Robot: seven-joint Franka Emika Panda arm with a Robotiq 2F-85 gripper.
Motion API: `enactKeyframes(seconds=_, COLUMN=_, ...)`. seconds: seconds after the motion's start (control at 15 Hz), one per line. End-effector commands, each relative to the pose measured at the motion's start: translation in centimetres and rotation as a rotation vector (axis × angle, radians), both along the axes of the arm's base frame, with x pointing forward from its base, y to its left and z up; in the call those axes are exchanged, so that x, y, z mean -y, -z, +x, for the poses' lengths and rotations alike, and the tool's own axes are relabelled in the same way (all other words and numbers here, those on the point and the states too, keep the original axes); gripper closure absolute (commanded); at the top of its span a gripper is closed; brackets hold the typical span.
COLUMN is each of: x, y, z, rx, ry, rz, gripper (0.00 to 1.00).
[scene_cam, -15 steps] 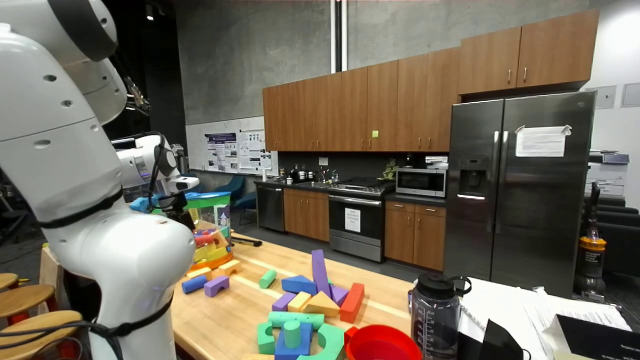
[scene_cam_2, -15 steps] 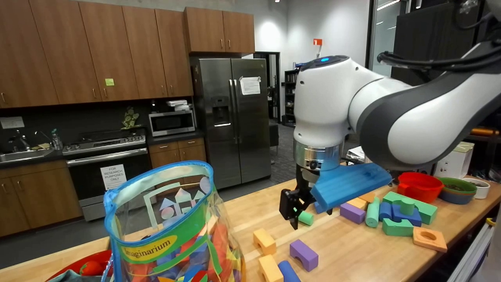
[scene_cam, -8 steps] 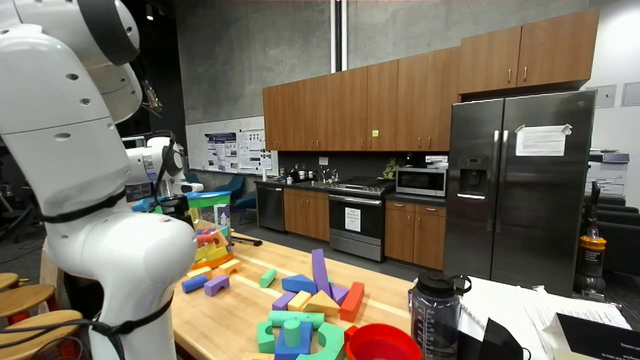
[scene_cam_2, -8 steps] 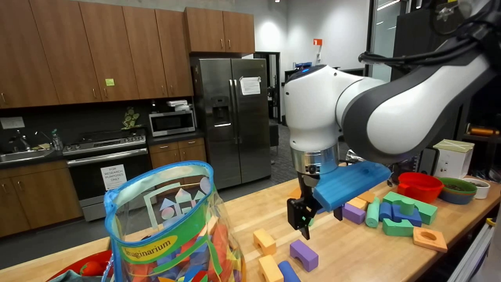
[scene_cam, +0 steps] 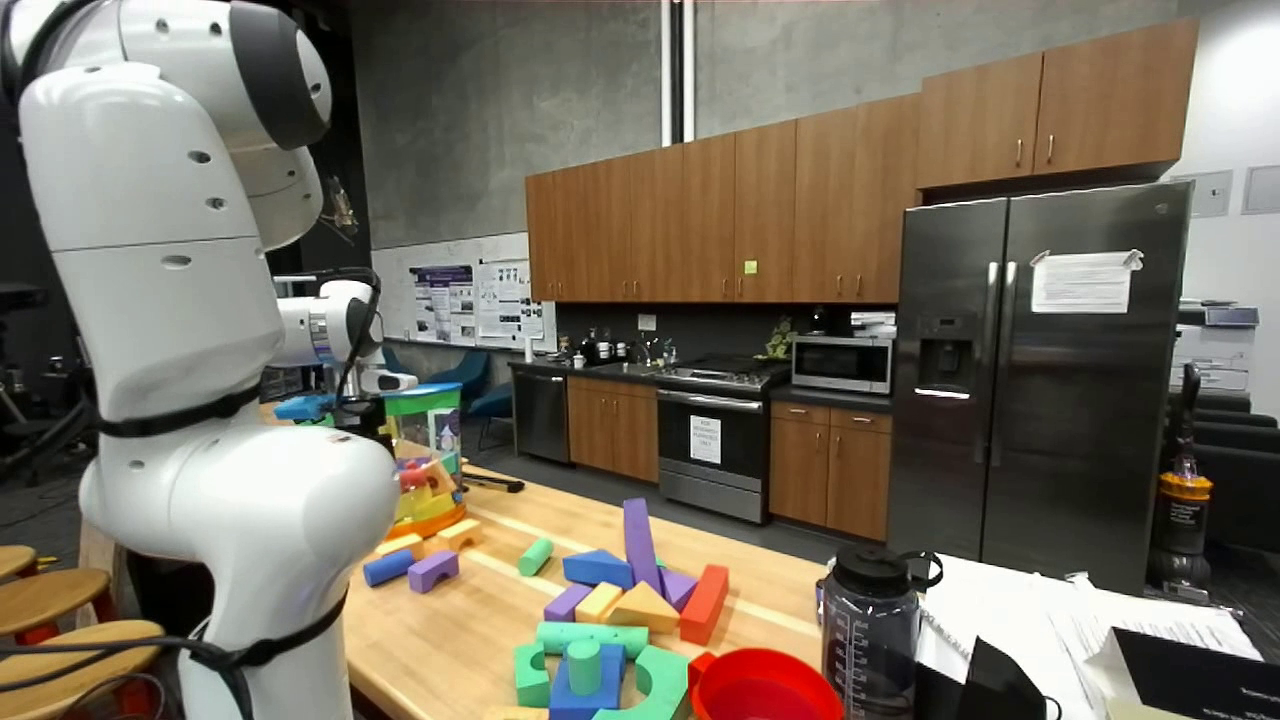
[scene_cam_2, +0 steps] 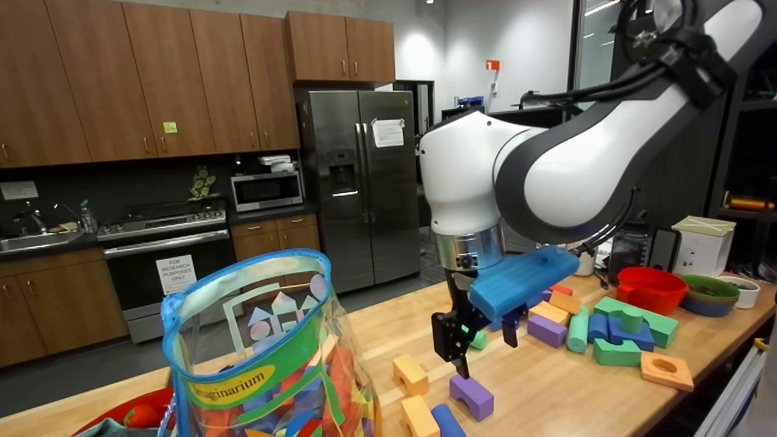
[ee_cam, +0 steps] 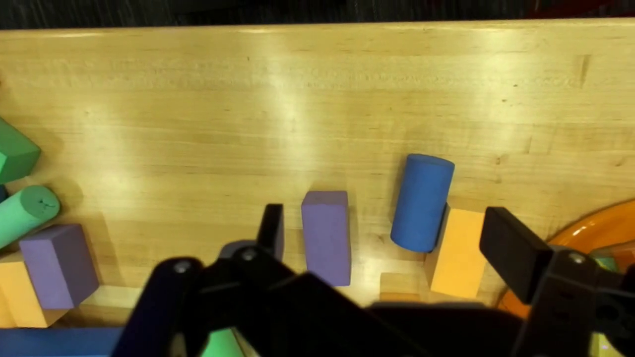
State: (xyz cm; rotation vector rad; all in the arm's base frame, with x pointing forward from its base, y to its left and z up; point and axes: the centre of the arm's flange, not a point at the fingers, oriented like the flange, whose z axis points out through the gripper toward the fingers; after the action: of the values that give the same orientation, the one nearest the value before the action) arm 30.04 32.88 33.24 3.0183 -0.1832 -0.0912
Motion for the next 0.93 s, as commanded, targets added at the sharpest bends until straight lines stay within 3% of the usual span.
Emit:
enactKeyframes(seconds=0.0, x=-0.7, y=-0.4, z=1.1, rx=-0.029, ry=-0.014, rz=0.023, gripper=0.0)
enactKeyframes(seconds=0.87, x=2.1, y=1.3, z=4.1, rx=0.016, ry=0.069, rz=0.16, gripper=0.0)
